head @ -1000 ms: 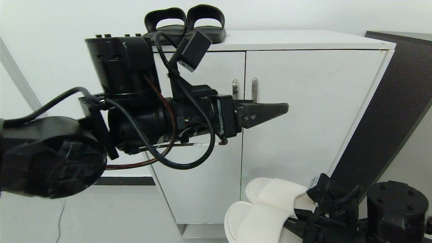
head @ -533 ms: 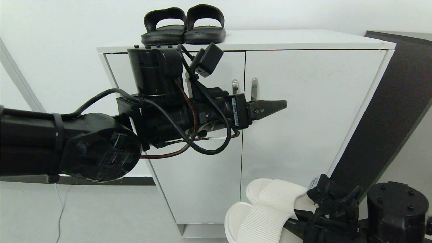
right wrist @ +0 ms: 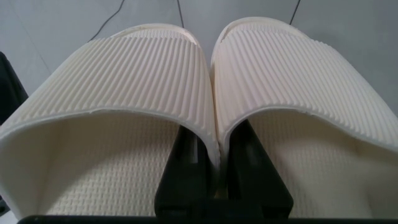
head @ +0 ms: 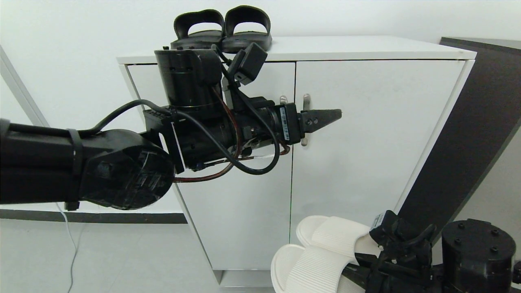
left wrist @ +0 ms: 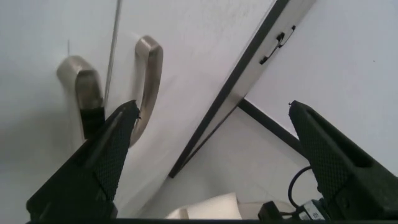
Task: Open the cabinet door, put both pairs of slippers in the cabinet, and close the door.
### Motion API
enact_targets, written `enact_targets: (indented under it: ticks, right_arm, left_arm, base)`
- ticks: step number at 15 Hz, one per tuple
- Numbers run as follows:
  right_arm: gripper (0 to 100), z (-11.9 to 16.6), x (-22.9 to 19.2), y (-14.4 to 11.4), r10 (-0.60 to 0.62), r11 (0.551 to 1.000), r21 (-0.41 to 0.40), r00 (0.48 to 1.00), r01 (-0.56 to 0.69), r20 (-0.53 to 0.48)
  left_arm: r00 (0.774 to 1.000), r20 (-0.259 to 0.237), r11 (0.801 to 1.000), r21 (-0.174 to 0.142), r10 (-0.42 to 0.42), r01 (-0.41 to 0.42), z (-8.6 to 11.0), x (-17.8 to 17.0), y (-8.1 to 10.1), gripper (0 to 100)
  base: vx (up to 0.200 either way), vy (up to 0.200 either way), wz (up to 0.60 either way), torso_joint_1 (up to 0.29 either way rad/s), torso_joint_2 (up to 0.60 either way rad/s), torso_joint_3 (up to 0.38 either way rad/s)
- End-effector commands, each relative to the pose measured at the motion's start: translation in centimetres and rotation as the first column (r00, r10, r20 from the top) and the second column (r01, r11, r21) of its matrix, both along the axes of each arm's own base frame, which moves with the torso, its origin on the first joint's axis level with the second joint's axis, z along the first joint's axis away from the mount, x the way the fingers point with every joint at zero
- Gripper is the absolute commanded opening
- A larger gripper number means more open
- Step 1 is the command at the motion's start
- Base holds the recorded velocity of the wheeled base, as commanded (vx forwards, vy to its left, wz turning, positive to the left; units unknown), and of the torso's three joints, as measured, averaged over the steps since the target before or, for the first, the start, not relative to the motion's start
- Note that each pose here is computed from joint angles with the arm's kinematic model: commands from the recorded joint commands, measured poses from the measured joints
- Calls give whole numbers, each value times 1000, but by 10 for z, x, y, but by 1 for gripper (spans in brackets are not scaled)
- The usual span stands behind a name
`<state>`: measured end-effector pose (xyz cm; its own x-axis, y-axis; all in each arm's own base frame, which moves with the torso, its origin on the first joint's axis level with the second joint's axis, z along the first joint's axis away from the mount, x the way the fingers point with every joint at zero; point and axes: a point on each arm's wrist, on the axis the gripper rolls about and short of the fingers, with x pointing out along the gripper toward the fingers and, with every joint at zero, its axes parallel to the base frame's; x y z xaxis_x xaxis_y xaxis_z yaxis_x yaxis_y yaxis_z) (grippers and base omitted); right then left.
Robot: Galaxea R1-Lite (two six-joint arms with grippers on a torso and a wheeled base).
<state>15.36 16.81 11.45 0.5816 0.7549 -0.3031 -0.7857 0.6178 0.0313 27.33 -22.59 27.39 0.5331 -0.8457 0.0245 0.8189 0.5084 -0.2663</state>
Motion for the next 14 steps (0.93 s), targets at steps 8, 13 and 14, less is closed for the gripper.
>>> enact_targets:
  ticks: [8,13,14]
  right_arm:
    - [0,-1,0,0,0,1000,-5,1000,0,-5]
    - [0,-3,0,0,5,1000,-8,1000,-6,-10]
    - [0,-3,-1,-1,17,1000,-5,1000,-17,-14]
  left_arm:
    - [1000,-17,1000,20,-2,3,-4,11,-11,100]
    - [1000,-17,1000,20,-7,7,-4,8,-12,0]
    - [1000,-17,1000,20,-7,7,-4,8,-12,0]
  base:
    - [0,0,0,0,0,0]
    - [0,0,0,0,0,0]
    - [0,0,0,0,0,0]
